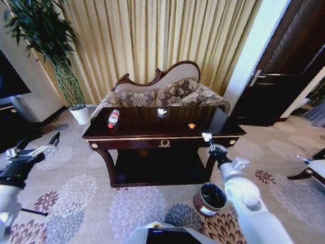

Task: Move to the front of the table and place the trash on the table into the trash bin.

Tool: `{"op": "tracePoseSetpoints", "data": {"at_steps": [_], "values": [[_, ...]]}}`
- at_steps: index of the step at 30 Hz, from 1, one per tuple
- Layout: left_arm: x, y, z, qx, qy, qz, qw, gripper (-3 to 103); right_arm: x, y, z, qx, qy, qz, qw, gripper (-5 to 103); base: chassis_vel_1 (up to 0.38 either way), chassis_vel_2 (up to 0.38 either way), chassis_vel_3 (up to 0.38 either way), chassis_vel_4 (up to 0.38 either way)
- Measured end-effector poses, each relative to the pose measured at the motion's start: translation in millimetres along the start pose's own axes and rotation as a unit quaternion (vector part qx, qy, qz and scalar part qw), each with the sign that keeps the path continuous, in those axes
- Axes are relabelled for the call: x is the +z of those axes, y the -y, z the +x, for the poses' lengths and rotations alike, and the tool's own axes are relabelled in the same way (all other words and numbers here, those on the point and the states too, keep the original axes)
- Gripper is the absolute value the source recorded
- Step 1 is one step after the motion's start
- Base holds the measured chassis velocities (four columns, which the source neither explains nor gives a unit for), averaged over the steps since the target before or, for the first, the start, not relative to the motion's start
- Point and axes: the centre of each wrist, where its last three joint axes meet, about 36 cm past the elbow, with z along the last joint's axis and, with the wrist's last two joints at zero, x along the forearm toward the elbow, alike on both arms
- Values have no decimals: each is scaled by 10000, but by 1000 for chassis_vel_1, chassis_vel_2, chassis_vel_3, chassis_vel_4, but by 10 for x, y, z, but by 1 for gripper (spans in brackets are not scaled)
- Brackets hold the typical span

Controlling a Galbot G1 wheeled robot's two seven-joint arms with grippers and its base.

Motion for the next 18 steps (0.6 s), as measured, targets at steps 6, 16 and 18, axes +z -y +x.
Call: {"op": "tracePoseSetpoints", "data": {"at_steps": [6, 16, 18], "values": [[10, -33, -4, -47, 4, 32, 10000, 100, 773, 280, -96, 541, -1082, 74, 9926, 0, 0, 0, 0, 0], [-3, -23, -14, -92, 61, 152, 9998, 100, 1544, 629, -269, 1501, -2695, -147, 9511, 0, 0, 0, 0, 0], [-3, -23, -14, -94, 63, 155, 9998, 100, 1591, 650, -273, 1587, -2821, -125, 9461, 0, 0, 0, 0, 0]]}}
